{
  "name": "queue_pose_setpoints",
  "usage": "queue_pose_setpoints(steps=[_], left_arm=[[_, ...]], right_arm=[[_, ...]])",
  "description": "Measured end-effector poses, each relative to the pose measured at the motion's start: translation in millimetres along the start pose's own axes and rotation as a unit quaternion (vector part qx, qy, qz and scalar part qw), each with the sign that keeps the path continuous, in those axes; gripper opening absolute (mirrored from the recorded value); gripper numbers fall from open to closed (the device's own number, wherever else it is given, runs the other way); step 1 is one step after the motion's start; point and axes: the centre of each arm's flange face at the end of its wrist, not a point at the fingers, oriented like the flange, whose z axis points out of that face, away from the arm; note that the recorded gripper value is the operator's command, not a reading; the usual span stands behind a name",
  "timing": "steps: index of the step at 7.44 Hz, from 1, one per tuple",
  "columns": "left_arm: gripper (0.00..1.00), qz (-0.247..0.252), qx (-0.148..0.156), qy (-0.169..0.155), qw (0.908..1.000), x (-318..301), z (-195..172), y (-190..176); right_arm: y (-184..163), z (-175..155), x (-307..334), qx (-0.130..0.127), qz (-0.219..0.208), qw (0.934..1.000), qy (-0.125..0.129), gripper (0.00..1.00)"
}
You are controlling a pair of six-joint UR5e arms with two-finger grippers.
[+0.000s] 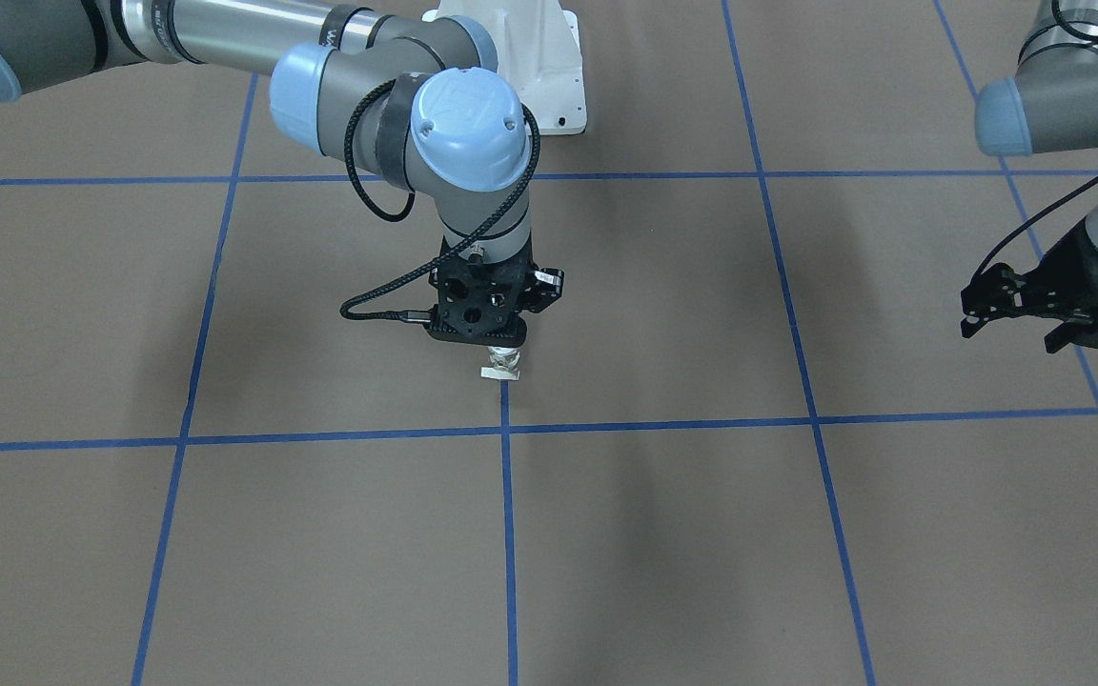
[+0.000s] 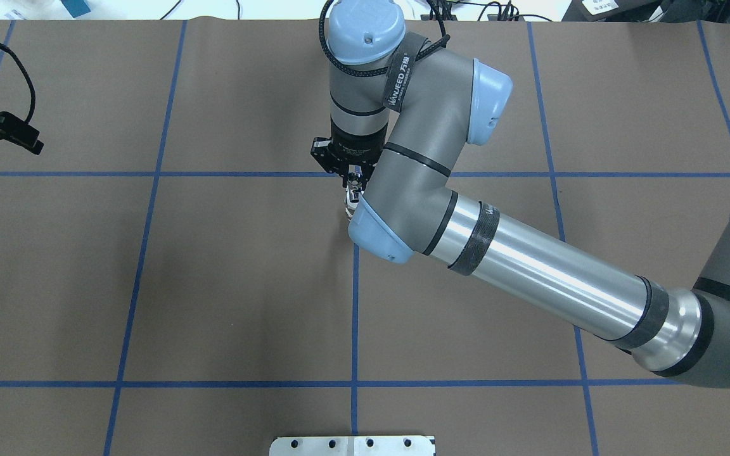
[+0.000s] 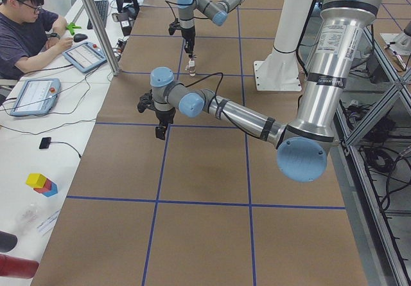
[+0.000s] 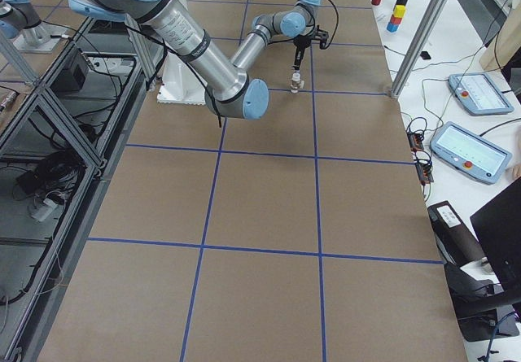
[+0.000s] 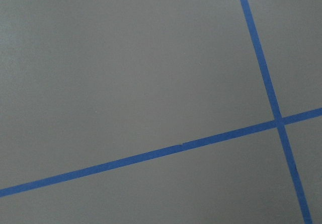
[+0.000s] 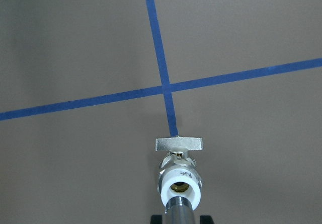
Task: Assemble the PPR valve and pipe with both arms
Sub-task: 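Lower the silver valve onto the white fitting's top with right gripper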
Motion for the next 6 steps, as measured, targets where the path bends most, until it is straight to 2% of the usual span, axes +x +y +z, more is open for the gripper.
queue_pose_setpoints(steps=[6], left_arm=[[1.00, -0.002, -0.001, -0.001, 1.0000, -1.2, 1.1, 0.7]], right_arm=[[-2.9, 4.6, 1.3, -0.001, 0.000, 1.0000, 0.003, 0.00]])
